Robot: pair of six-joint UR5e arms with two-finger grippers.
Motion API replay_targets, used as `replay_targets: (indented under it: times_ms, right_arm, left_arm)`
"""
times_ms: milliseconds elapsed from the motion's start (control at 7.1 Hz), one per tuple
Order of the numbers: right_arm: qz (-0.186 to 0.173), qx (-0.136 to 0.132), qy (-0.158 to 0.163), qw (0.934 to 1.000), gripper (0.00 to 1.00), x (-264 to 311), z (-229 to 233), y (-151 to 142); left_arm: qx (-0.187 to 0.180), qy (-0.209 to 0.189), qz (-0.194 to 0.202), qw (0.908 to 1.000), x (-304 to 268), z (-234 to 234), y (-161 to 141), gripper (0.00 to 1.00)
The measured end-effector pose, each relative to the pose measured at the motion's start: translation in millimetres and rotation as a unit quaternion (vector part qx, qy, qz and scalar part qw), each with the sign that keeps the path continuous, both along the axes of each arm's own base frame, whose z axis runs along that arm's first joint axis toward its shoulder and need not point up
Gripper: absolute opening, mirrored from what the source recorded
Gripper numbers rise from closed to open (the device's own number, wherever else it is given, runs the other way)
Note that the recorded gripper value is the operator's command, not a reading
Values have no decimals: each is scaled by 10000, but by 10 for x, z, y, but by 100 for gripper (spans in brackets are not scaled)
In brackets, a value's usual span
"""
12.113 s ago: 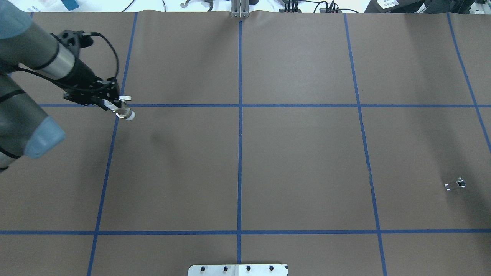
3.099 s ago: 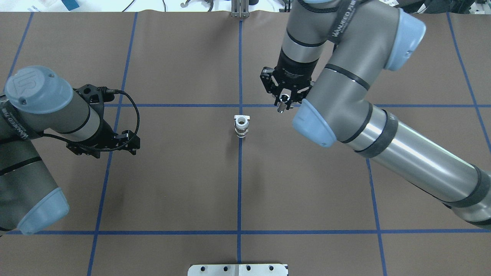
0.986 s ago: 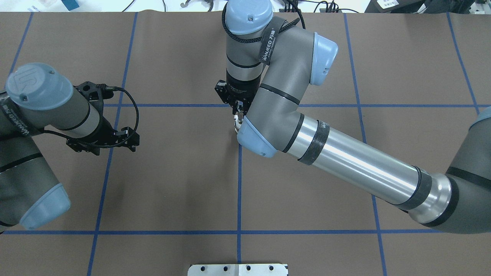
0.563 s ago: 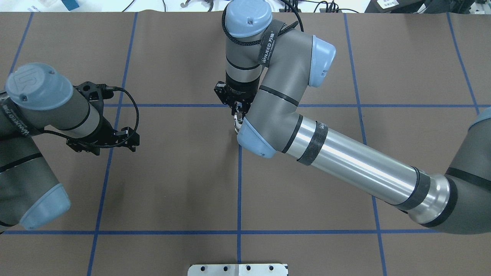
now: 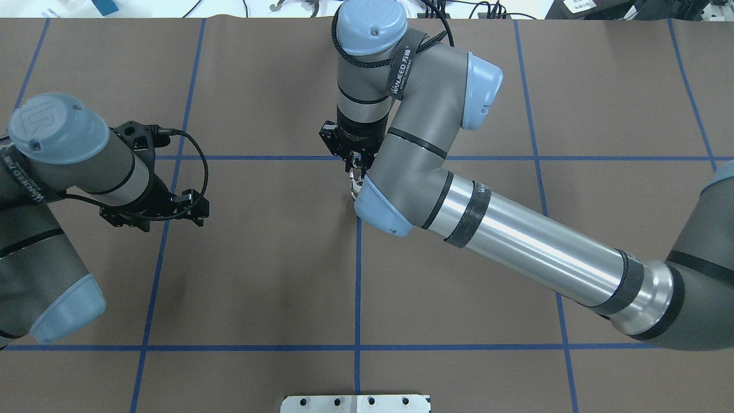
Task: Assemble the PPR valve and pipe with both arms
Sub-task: 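Lower the fitting with the right gripper and press it into the valve socket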
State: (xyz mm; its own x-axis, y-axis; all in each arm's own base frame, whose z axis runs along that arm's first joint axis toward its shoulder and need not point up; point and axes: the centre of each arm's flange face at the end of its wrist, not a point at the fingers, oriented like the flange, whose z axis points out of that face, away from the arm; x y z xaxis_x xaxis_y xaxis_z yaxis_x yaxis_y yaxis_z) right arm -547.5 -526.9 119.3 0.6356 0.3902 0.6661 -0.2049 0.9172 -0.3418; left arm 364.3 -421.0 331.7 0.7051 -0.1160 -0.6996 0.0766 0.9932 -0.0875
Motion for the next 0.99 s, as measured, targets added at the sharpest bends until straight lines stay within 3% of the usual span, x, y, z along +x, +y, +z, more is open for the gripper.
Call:
replay_targets:
  times_ms: [986]
  right_arm:
    - [9, -28, 24, 10000, 0, 7, 50, 5]
  left_arm:
    - [-1, 21, -32, 10000, -23, -24, 1, 100]
